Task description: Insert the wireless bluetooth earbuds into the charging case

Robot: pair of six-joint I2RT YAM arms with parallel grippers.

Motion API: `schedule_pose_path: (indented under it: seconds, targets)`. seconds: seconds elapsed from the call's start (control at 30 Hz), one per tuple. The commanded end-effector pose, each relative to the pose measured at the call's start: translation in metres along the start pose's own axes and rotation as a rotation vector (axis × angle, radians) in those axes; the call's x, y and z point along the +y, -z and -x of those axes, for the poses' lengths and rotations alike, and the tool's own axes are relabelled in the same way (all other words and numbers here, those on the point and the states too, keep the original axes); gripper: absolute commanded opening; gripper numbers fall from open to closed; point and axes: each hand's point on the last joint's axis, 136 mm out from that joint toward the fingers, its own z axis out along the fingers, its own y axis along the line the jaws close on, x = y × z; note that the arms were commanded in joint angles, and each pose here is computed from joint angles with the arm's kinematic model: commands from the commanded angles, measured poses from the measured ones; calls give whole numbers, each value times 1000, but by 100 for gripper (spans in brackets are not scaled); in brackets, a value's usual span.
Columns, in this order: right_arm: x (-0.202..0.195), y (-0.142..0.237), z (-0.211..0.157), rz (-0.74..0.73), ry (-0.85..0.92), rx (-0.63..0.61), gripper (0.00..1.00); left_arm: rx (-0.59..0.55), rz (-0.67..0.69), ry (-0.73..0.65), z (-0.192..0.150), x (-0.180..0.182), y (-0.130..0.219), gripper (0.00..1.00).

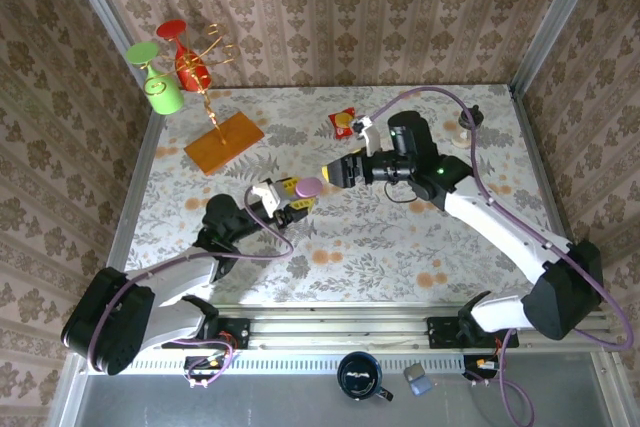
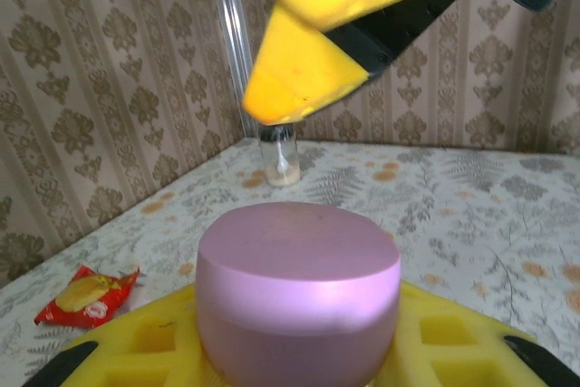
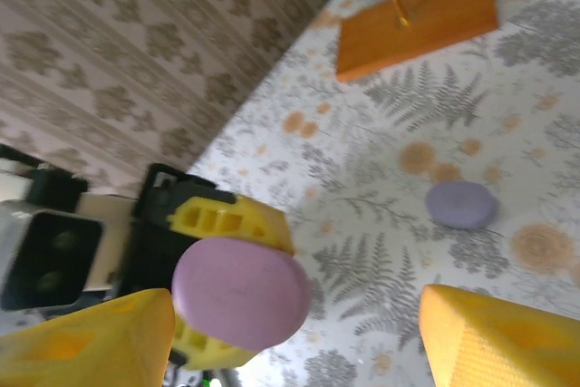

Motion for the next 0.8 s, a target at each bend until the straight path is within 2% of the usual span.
schedule_pose_path:
  seconds: [0.0,0.27,0.77]
  targets:
    - [40,8,8,248,-128,-22,74,-114,27,18,26,6,0,22]
    - [47,4,6,392,-277,-30,76,-185,6,21,48,3,-11,22]
    - [42,-15,-4,468,-382,17,73,-200,16,-42,55,4,-23,22]
